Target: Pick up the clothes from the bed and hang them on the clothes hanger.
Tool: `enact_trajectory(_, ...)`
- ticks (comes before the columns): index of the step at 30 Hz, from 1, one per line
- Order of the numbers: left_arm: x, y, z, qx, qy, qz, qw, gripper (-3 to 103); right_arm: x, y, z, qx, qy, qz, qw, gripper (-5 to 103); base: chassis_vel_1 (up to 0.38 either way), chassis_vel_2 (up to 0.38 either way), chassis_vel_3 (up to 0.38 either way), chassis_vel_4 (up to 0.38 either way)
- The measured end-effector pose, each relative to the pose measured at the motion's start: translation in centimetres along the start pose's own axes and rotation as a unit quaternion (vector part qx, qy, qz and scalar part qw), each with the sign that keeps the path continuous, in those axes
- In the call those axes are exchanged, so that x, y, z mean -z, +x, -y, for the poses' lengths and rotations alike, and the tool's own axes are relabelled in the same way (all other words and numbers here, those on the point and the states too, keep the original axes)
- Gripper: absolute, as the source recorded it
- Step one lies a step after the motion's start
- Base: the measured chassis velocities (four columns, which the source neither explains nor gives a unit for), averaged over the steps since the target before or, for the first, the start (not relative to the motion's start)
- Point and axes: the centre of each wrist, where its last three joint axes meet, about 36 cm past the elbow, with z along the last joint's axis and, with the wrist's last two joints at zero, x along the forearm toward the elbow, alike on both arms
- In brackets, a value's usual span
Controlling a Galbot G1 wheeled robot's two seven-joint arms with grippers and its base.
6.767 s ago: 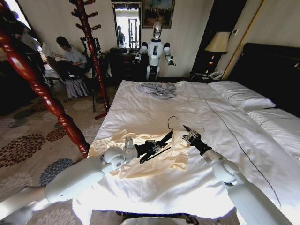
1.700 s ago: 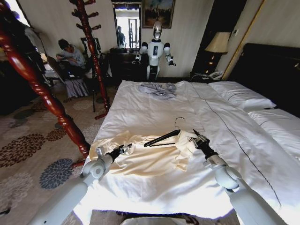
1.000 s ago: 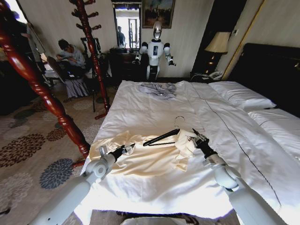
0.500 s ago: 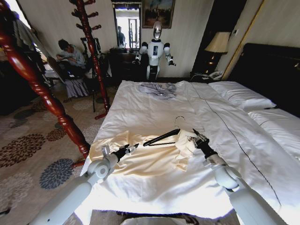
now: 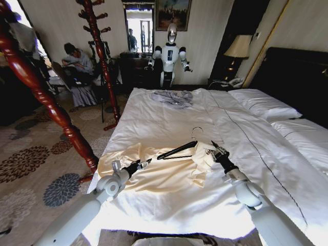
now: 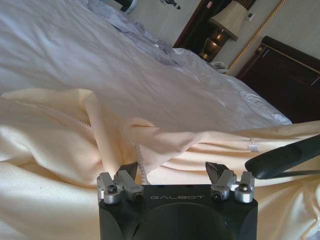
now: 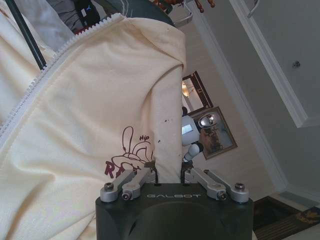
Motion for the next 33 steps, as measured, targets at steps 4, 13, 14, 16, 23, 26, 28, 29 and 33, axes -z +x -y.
enact_trajectory(4, 1.0, -1.0, -0.3, 0.002, 0.003, 0.008, 1.0, 63, 0.0, 0.0, 0.0, -0.001, 0.0, 0.0, 1.0, 20, 0.0, 0.0, 0.0, 0.0)
enact_trajectory(13, 0.7, -1.1, -1.0, 0.014, 0.013, -0.004, 0.9998, 46, 0.1, -0.4, 0.0, -0.002, 0.0, 0.002, 1.0, 20, 0.0, 0.0, 0.0, 0.0)
enact_trajectory(14, 0.7, -1.2, -1.0, 0.015, 0.013, -0.004, 0.9998, 45, 0.1, -0.5, 0.1, -0.003, -0.001, 0.002, 1.0, 20, 0.0, 0.0, 0.0, 0.0)
enact_trajectory(16, 0.6, -1.2, -0.9, 0.016, 0.014, -0.005, 0.9998, 40, 0.1, -0.6, 0.1, -0.004, -0.001, 0.003, 1.0, 20, 0.0, 0.0, 0.0, 0.0)
enact_trajectory(23, 0.1, -1.3, -0.8, 0.025, 0.022, -0.008, 0.9994, 26, 0.0, -0.6, 0.1, -0.005, -0.002, 0.001, 1.0, 20, 0.0, 0.0, 0.0, 0.0)
enact_trajectory(26, 0.0, -1.4, -0.9, 0.028, 0.024, -0.009, 0.9993, 20, 0.0, -0.6, 0.1, -0.004, -0.003, 0.001, 1.0, 20, 0.0, 0.0, 0.0, 0.0)
enact_trajectory(28, 0.0, -1.5, -0.9, 0.028, 0.024, -0.009, 0.9993, 20, 0.0, -0.6, 0.1, -0.004, -0.003, 0.001, 1.0, 20, 0.0, 0.0, 0.0, 0.0)
enact_trajectory(29, 0.1, -1.6, -0.9, 0.028, 0.024, -0.009, 0.9993, 17, 0.0, -0.5, 0.1, -0.004, -0.003, 0.0, 1.0, 20, 0.0, 0.0, 0.0, 0.0)
enact_trajectory(33, 0.2, -1.8, -0.8, 0.03, 0.027, -0.007, 0.9992, 3, 0.0, -0.5, 0.1, -0.005, -0.002, 0.0, 1.0, 20, 0.0, 0.0, 0.0, 0.0)
